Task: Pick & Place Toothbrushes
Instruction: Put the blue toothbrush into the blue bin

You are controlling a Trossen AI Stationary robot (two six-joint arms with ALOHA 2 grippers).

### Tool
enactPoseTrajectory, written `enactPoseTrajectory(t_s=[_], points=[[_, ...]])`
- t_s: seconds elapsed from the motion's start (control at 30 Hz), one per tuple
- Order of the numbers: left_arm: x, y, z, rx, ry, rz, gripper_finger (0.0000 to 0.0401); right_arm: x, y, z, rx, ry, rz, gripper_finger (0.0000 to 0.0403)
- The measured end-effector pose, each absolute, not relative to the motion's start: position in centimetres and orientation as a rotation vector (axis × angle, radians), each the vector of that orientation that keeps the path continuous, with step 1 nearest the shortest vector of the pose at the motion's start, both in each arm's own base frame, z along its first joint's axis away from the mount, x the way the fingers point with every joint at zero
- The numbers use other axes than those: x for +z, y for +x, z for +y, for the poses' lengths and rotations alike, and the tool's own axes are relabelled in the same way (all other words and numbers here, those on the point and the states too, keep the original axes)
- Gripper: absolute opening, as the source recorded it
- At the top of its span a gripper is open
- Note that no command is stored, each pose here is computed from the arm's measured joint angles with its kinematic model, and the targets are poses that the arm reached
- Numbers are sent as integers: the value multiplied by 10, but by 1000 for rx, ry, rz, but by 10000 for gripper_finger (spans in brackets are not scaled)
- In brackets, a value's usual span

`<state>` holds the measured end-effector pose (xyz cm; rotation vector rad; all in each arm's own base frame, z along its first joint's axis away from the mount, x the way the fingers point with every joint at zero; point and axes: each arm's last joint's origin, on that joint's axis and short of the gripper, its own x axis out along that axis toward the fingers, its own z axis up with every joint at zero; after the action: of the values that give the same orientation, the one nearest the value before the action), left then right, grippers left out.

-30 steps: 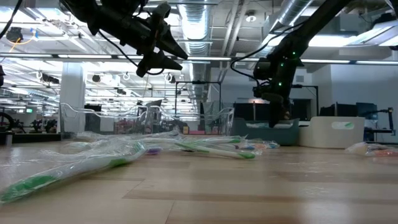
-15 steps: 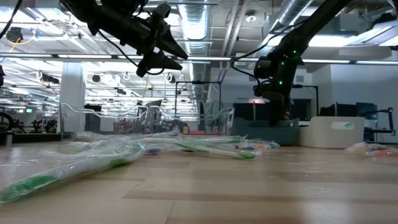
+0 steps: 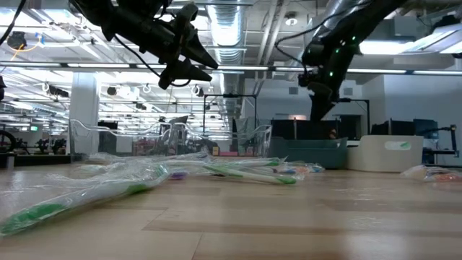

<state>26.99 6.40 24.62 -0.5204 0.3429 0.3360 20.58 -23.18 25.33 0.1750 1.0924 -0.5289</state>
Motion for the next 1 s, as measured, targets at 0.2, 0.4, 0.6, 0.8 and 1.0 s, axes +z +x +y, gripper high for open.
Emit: enactPoseTrajectory(t_s=[0.2,0.4,0.6,0.8,1.0], points=[[246,270,64,333,-504,345,159,279,207,-211,-508,112,1012,157],[246,270,62,271,-500,360,159,296,218,-181,-391,128,912,147],[246,271,60,173,-493,380,159,299,241,-144,-257,72,901,137],[245,271,51,58,-512,414,159,285,272,-101,-9,-170,968,134],[242,272,38,11,-479,451,159,263,297,-68,91,-312,1053,131]])
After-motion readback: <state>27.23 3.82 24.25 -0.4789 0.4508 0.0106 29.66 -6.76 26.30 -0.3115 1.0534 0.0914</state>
